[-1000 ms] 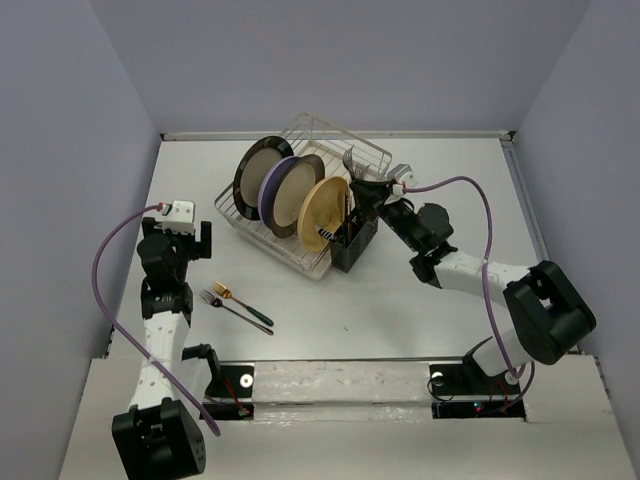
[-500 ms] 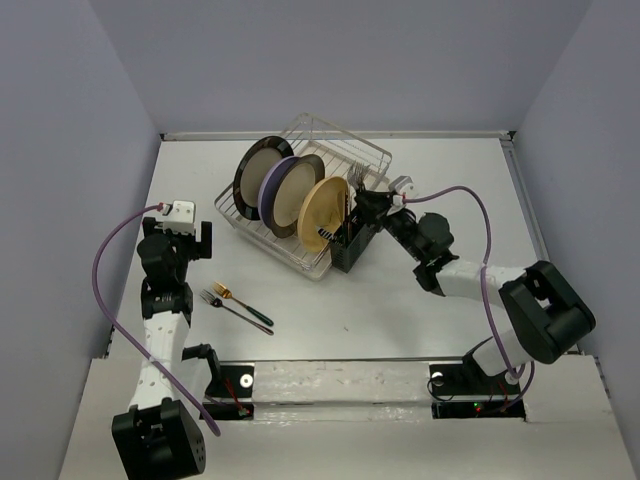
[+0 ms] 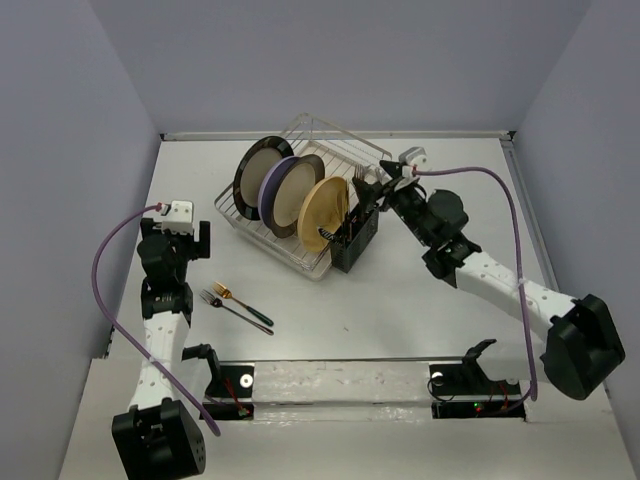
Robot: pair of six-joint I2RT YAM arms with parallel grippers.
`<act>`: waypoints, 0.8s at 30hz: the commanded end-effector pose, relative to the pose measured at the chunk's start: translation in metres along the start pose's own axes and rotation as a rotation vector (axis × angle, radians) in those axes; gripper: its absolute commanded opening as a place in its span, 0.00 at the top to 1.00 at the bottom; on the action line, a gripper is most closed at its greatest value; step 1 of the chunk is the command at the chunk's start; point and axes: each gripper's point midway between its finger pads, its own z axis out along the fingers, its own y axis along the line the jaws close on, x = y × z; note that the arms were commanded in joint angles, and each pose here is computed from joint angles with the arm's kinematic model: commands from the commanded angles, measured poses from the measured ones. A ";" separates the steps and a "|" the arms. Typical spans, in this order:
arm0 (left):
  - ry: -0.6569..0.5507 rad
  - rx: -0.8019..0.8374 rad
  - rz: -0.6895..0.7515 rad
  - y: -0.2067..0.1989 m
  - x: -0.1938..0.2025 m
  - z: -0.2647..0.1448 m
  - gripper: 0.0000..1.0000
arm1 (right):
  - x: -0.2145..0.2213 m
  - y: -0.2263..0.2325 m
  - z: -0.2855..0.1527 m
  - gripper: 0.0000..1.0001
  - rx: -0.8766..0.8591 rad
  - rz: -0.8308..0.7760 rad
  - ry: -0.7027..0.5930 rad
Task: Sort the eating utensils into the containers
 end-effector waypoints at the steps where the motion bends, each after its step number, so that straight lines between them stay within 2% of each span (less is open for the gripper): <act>1: -0.036 -0.149 -0.004 0.030 -0.022 -0.001 0.01 | -0.048 0.047 0.013 0.23 -0.023 0.013 0.105; 2: -0.016 -0.177 -0.003 0.036 -0.021 -0.001 0.01 | -0.052 0.099 0.016 0.23 -0.131 -0.033 0.141; 4: 0.020 -0.261 0.008 0.052 -0.017 -0.004 0.01 | -0.042 0.145 0.018 0.23 -0.225 -0.072 0.213; 5: 0.033 -0.274 0.014 0.054 -0.014 -0.005 0.01 | -0.036 0.183 0.024 0.23 -0.302 -0.060 0.256; 6: 0.051 -0.296 0.018 0.059 -0.009 -0.007 0.01 | -0.015 0.204 0.017 0.23 -0.382 -0.064 0.347; 9: 0.065 -0.314 0.022 0.063 0.000 -0.012 0.01 | 0.022 0.254 0.012 0.28 -0.477 -0.034 0.489; 13: 0.061 -0.349 0.027 0.069 0.007 -0.016 0.01 | 0.062 0.297 0.000 0.30 -0.542 -0.090 0.592; 16: 0.068 -0.378 0.020 0.077 0.009 -0.021 0.01 | 0.089 0.326 -0.010 0.35 -0.661 -0.030 0.660; 18: 0.059 -0.399 0.011 0.084 0.010 -0.027 0.01 | 0.107 0.332 -0.013 0.39 -0.674 -0.026 0.715; 24: 0.017 -0.363 -0.018 0.082 0.002 -0.025 0.01 | 0.184 0.344 -0.010 0.39 -0.662 -0.116 0.938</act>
